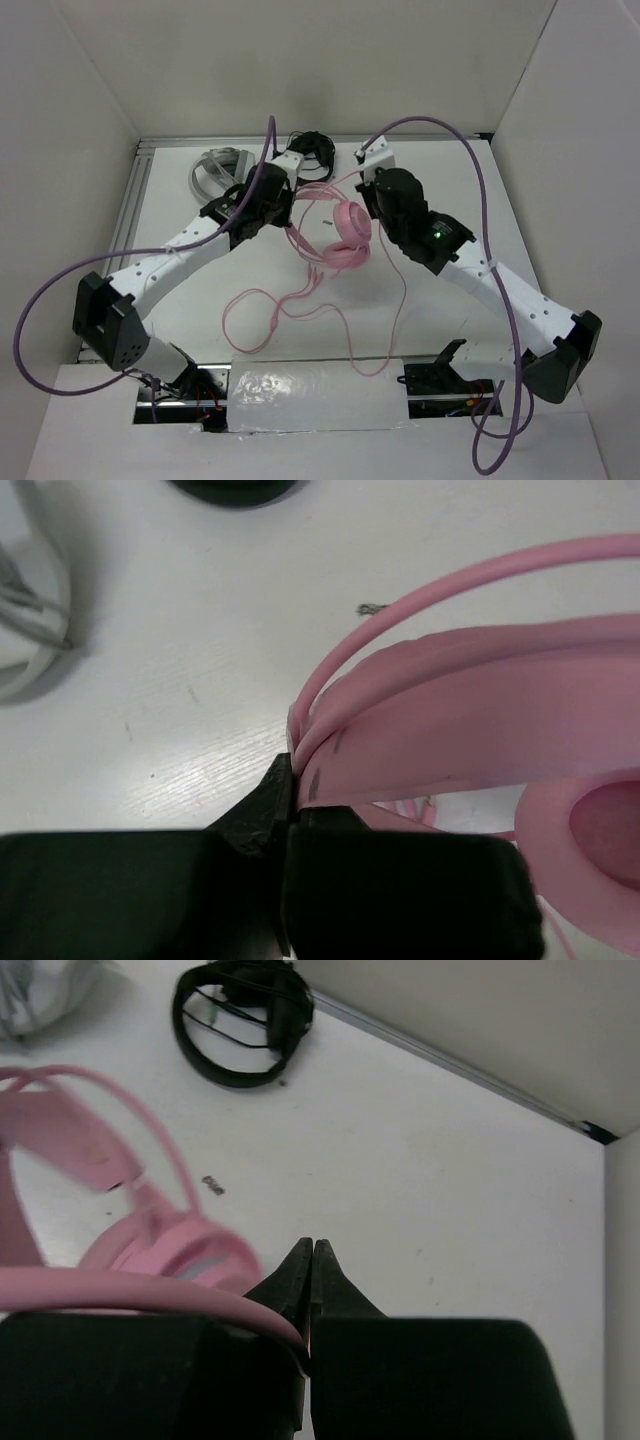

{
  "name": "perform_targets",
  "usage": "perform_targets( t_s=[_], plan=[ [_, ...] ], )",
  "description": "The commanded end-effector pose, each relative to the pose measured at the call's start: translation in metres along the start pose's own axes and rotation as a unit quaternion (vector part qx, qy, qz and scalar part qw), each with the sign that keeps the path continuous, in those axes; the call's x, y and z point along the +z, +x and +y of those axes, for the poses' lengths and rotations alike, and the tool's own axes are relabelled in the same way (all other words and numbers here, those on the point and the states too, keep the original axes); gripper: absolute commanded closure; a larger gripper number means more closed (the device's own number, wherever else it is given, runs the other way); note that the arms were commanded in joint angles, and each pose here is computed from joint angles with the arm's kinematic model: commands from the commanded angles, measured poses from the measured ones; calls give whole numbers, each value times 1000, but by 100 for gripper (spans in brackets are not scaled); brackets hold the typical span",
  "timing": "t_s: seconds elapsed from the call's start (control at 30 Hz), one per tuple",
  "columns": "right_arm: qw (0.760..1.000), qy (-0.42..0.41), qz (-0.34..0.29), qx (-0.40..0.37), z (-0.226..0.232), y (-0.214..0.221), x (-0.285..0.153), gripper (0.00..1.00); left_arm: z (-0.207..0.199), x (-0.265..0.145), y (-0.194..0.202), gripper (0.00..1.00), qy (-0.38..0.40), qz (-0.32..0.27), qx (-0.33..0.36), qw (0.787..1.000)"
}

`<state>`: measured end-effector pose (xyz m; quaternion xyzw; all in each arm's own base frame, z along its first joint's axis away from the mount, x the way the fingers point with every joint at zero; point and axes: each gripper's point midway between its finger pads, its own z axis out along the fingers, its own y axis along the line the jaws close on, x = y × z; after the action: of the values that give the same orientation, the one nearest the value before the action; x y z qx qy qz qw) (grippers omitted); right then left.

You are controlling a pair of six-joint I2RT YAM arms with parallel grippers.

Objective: Wrap the headphones

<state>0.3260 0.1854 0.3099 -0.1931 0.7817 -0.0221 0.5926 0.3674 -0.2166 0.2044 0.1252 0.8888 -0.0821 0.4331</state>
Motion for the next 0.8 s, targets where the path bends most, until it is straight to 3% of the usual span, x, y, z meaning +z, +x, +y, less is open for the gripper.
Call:
perform_targets(
  t_s=[0.0,0.23,0.4,0.6,0.7,0.77],
  plan=[
    [998,33,-53,6,-40,-48,1,100,-47,-41,-42,100,112,-109,48,987],
    [997,40,-43,57,-79,-51,33,100,-62,-79,-18,100,139,-123,49,981],
    [995,25,-19,98,-88,-27,60,100,-74,-110,-25,100,158,-145,45,976],
    [986,26,-9,166,-99,7,68,100,-64,-125,-40,100,126,-162,11,979],
    [983,-4,-11,185,-98,18,68,100,-62,-130,-48,100,117,-162,0,980],
    [981,-71,-2,181,-74,25,69,100,-67,-138,-61,100,125,-167,-12,978]
  ],
)
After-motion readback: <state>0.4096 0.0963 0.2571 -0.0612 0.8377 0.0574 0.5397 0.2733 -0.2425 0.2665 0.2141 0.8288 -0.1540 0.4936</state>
